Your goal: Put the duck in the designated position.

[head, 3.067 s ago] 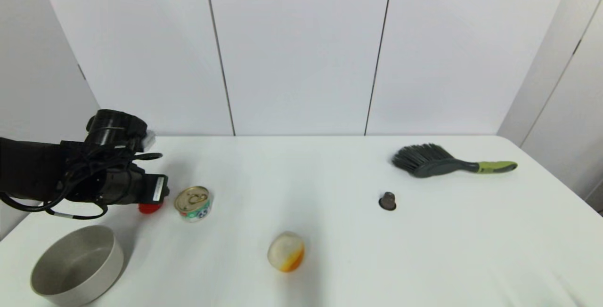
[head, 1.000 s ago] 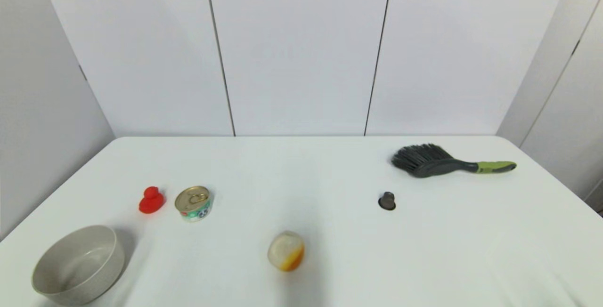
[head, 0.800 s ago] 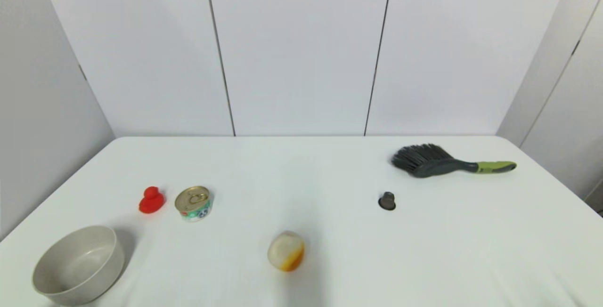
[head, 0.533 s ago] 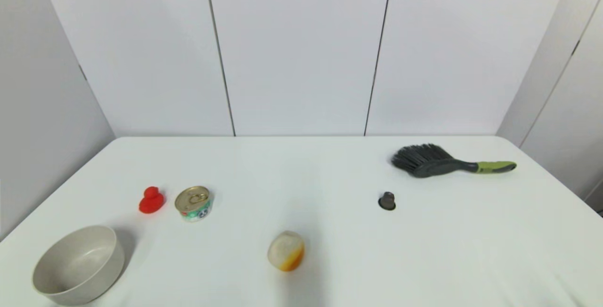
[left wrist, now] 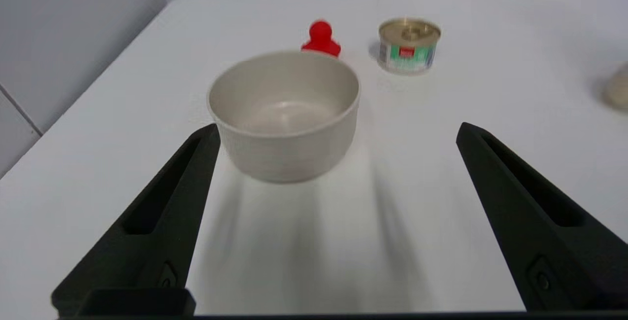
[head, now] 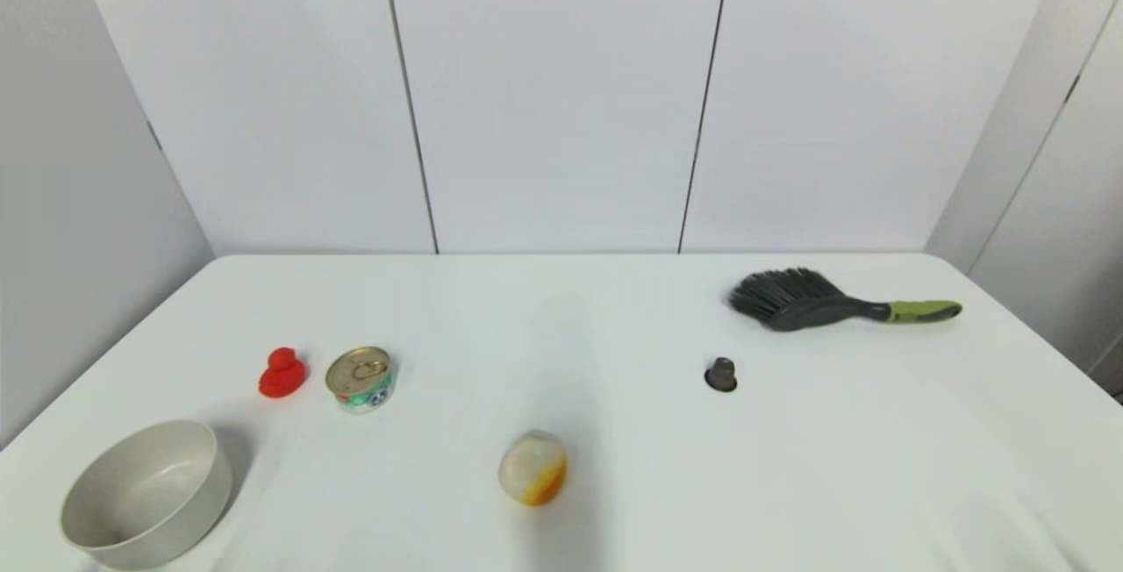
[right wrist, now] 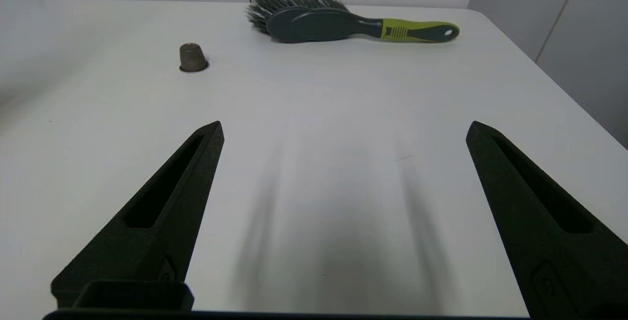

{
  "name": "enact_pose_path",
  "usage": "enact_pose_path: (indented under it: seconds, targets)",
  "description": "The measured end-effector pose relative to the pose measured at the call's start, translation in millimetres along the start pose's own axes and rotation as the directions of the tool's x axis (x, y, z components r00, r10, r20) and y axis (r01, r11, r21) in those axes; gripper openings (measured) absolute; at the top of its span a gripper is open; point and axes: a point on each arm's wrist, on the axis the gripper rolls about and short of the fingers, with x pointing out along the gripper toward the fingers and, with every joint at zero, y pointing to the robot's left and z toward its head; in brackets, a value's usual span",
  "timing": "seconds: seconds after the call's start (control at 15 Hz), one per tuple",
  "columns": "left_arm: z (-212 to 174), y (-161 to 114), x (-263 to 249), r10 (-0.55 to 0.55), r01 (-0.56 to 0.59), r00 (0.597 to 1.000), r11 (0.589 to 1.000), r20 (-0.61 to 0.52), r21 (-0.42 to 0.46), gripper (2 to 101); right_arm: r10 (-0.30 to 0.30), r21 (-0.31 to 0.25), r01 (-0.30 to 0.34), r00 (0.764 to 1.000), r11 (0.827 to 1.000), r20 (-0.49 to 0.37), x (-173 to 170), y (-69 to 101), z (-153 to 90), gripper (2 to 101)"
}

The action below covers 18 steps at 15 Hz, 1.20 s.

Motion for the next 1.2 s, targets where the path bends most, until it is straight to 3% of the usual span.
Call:
enact_pose_path:
  seconds: [1.2]
  targets:
    - [-1.9, 0.4, -0.2, 0.023, -0.023, 1.000, 0.999, 0.007, -0.032, 97.8, -0.003, 0.004, 0.003, 1.000, 1.000, 0.001, 0.0, -0.1, 0.1, 98.0]
